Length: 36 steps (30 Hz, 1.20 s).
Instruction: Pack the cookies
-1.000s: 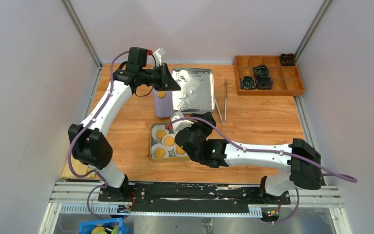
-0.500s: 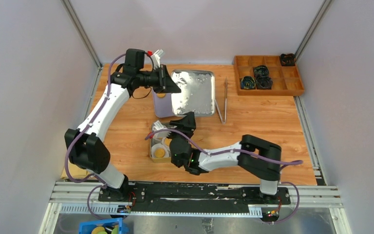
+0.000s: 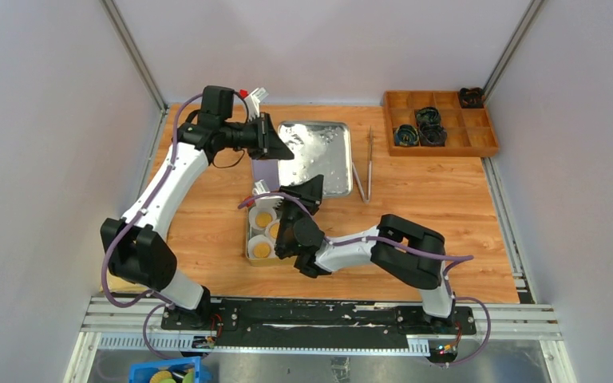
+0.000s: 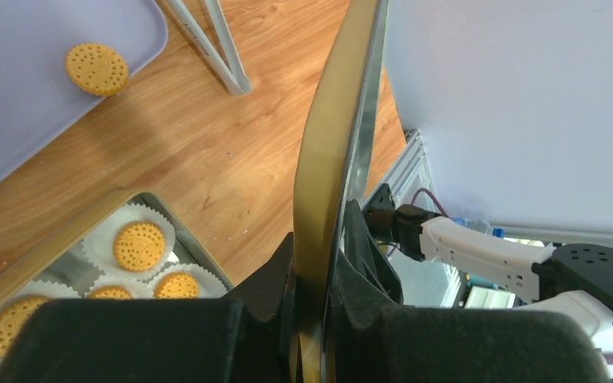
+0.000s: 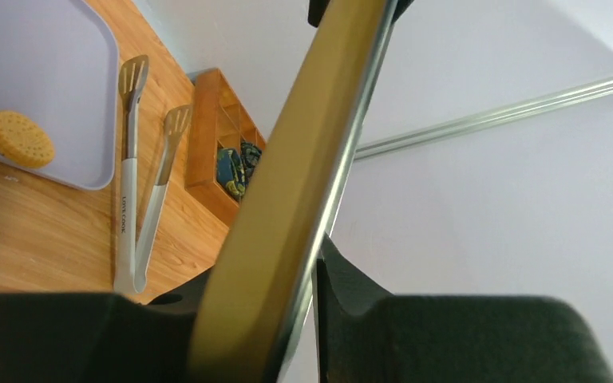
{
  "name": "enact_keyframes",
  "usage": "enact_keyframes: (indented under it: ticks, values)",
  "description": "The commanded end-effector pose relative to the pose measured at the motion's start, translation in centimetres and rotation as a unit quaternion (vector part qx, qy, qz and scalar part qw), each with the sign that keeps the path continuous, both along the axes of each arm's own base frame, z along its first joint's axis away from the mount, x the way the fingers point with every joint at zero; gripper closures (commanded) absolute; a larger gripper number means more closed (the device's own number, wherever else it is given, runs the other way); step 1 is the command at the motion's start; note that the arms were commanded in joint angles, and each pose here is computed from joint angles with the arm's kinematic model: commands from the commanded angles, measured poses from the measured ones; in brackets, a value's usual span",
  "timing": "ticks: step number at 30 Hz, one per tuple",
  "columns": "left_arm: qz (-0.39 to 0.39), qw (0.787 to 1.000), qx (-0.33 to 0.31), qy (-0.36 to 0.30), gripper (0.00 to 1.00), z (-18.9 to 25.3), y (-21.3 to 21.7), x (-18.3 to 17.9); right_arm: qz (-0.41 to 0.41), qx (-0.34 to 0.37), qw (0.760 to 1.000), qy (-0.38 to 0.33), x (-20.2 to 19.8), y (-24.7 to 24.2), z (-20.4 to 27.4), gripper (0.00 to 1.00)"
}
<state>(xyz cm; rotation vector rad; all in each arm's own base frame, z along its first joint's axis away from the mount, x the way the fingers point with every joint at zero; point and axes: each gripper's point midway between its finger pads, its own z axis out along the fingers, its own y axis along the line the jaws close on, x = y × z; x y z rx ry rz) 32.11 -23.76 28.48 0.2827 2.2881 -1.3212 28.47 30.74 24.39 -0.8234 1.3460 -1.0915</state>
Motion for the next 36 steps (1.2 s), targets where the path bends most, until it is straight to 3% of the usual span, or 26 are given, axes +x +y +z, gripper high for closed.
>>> enact_keyframes:
  ticks: [1, 3, 5, 11, 15, 18, 21, 27, 30, 36]
  values:
    - [-0.031, 0.999, -0.021, 0.008, 0.97, 1.1, -0.2, -2.5, -0.035, 0.072, 0.997, -0.018, 0.8, -2.5, 2.4, 0.78]
    - [-0.031, 0.999, -0.02, 0.006, 0.95, 1.1, -0.2, -2.7, -0.037, 0.077, 0.996, -0.02, 0.9, -2.8, 2.8, 0.91]
    - [-0.032, 0.999, -0.019, -0.001, 0.87, 1.3, -0.1, -2.8, -0.035, 0.083, 0.996, -0.023, 0.8, -2.9, 3.3, 0.96]
    - [-0.025, 0.999, -0.027, -0.035, 0.38, 3.2, -0.2, -2.1, -0.035, 0.091, 0.995, -0.025, 0.1, -3.4, 5.4, 1.0]
    - [-0.005, 0.99, -0.088, -0.106, 0.08, 8.2, -1.0, -0.1, -0.045, 0.107, 0.993, -0.021, -0.5, -4.5, 6.8, 1.0]
    - [0.047, 0.983, -0.093, -0.151, 0.07, 10.8, -0.6, 2.4, -0.054, 0.129, 0.99, -0.016, -1.1, -5.5, 8.2, 1.0]
    - [0.13, 0.974, -0.054, -0.178, 0.08, 11.9, 1.2, 5.6, -0.066, 0.142, 0.988, -0.006, -1.7, -6.5, 9.1, 1.0]
    - [0.336, 0.906, 0.08, -0.243, 0.08, 12.5, 9.1, 10.0, -0.092, 0.19, 0.977, 0.027, -3.4, -8.4, 10.8, 1.0]
    - [0.354, 0.891, 0.107, -0.262, 0.08, 13.1, 10.5, 9.7, -0.096, 0.232, 0.967, 0.038, -4.2, -9.0, 12.5, 1.0]
    - [0.333, 0.904, 0.103, -0.246, 0.07, 11.2, 10.0, 8.4, -0.077, 0.333, 0.94, 0.028, -5.5, -11.4, 18.3, 0.98]
